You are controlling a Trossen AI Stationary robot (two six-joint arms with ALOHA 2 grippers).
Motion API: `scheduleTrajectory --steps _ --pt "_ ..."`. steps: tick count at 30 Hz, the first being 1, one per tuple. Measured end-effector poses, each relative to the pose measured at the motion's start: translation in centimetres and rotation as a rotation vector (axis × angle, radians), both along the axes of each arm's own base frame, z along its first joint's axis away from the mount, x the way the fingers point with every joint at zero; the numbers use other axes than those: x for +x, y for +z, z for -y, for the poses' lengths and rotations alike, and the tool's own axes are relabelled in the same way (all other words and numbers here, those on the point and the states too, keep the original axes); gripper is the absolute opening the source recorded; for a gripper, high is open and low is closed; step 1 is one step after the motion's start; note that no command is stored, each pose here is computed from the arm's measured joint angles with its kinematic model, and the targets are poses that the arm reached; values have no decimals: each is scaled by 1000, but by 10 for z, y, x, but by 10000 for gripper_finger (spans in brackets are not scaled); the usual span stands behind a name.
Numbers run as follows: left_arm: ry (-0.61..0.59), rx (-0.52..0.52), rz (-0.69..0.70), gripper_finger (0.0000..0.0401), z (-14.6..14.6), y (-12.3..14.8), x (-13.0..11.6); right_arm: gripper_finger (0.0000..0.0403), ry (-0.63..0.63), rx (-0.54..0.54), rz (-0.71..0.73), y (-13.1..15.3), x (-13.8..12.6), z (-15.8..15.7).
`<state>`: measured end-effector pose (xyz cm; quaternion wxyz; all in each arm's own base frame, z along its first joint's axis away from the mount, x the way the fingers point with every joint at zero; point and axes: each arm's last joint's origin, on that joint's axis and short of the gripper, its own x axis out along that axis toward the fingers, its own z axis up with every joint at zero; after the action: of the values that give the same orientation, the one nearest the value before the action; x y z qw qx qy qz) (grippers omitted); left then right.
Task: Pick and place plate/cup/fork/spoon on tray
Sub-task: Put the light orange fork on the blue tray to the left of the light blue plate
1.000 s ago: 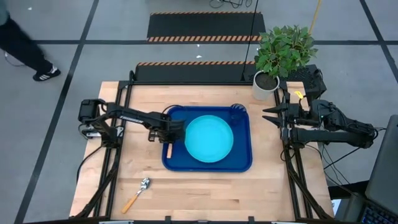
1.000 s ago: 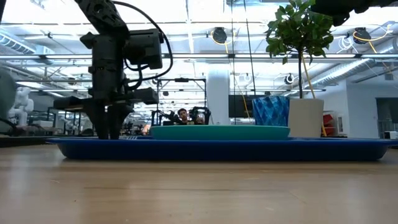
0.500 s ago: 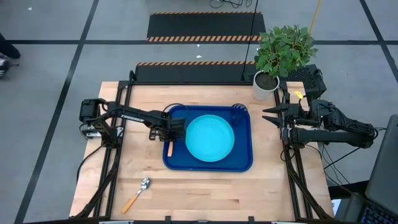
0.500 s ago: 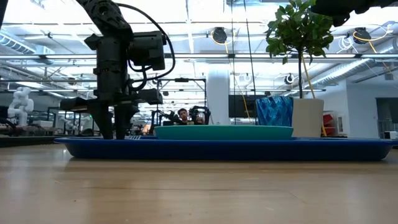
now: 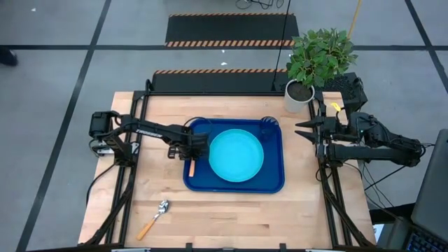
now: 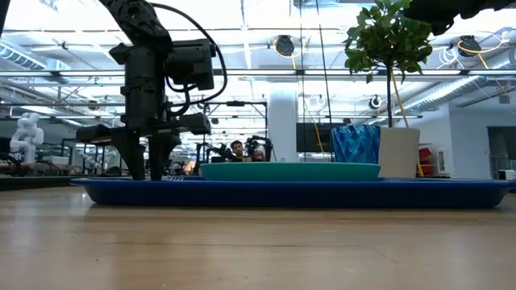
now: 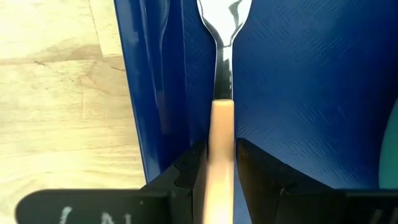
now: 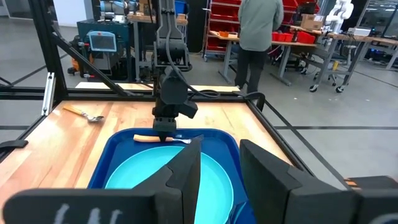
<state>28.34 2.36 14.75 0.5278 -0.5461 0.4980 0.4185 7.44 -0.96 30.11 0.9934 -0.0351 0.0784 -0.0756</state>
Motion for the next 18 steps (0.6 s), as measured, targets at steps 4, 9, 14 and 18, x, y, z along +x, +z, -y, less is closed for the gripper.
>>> scheduleTrajectory --steps 4,9,14,18 --pt "-7 -2 -1 92 4 0 0 106 0 1 -8 -1 0 0" --pt "-9 -7 -2 92 8 0 1 106 0 4 -8 -1 0 0" --pt "-10 -6 4 92 8 1 1 106 0 4 -8 -1 0 0" --pt "-10 -1 68 92 8 8 3 106 -1 4 -7 -1 0 0"
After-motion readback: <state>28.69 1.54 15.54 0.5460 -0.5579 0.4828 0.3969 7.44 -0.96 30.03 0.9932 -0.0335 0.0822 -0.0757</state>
